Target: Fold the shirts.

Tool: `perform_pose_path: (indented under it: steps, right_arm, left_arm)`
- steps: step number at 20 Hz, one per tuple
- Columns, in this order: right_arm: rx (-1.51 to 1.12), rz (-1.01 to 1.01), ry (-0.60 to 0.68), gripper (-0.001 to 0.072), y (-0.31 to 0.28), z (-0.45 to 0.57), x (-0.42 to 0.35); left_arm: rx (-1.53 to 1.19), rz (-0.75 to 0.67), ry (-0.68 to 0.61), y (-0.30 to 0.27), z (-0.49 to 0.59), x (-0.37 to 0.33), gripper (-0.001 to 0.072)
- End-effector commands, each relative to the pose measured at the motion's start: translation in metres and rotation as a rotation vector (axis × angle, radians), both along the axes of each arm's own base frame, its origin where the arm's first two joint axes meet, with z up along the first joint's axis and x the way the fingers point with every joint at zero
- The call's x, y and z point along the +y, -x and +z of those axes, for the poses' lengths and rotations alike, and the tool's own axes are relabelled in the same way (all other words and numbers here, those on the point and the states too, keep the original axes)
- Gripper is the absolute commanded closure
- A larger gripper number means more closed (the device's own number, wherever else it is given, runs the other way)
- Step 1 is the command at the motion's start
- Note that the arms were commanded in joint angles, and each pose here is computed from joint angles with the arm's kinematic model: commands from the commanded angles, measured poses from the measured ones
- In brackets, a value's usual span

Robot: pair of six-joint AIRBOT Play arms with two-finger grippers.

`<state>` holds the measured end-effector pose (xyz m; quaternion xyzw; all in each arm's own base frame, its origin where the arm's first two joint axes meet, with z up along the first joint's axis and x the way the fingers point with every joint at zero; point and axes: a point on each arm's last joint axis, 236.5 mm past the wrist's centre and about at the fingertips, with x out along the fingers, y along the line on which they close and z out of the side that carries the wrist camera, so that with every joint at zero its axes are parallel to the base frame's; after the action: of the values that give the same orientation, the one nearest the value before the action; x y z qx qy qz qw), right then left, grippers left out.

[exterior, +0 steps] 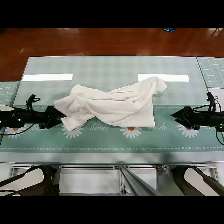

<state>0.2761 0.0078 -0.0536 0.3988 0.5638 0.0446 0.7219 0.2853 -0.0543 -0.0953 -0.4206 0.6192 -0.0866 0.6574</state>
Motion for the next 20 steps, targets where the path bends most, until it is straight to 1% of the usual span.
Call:
perform_pose_path:
  steps: [1, 2, 3, 4, 6, 9, 15, 16, 17, 18, 19, 20]
  right_arm:
    - [0.005, -0.006, -0.008, 0.0303, 0.001, -0.001, 0.001]
    - [0.007, -0.004, -0.01, 0.0303, 0.002, -0.001, 0.002]
    - [0.009, -0.003, -0.013, 0.0303, 0.003, -0.001, 0.003]
    - [0.01, -0.005, -0.013, 0.0303, 0.002, -0.001, 0.003]
    - [0.041, -0.005, -0.031, 0.0303, 0.004, -0.007, 0.006]
    - [0.119, 0.095, -0.064, 0.0303, 0.008, -0.029, 0.038]
    - [0.175, 0.222, -0.079, 0.0303, -0.024, -0.064, 0.106]
    - [0.169, 0.249, -0.09, 0.0321, -0.032, -0.063, 0.12]
    - [0.156, 0.279, -0.097, 0.0406, -0.04, -0.06, 0.132]
    - [0.133, 0.33, -0.1, 0.0561, -0.047, -0.053, 0.142]
    - [0.094, 0.413, -0.112, 0.0687, -0.051, -0.039, 0.152]
    - [0.056, 0.481, -0.127, 0.0687, -0.057, -0.019, 0.157]
  left_arm:
    - [0.0, -0.024, -0.031, -0.008, -0.018, -0.016, 0.0208]
    - [-0.003, -0.051, -0.032, -0.01, -0.019, -0.021, 0.035]
    - [-0.022, -0.088, -0.032, -0.014, -0.017, -0.025, 0.0654]
    - [-0.047, -0.118, -0.032, -0.019, -0.011, -0.028, 0.0684]
    - [-0.081, -0.166, -0.01, -0.026, 0.006, -0.031, 0.0684]
    - [-0.119, -0.212, 0.008, -0.034, 0.023, -0.034, 0.0684]
    - [-0.13, -0.217, 0.009, -0.037, 0.028, -0.034, 0.0684]
    - [-0.131, -0.216, 0.01, -0.038, 0.028, -0.034, 0.0684]
    - [-0.132, -0.215, 0.011, -0.038, 0.028, -0.034, 0.0684]
    - [-0.133, -0.211, 0.016, -0.039, 0.029, -0.035, 0.0684]
    - [-0.135, -0.214, 0.034, -0.039, 0.033, -0.037, 0.0684]
    - [-0.161, -0.236, 0.056, -0.041, 0.044, -0.039, 0.0684]
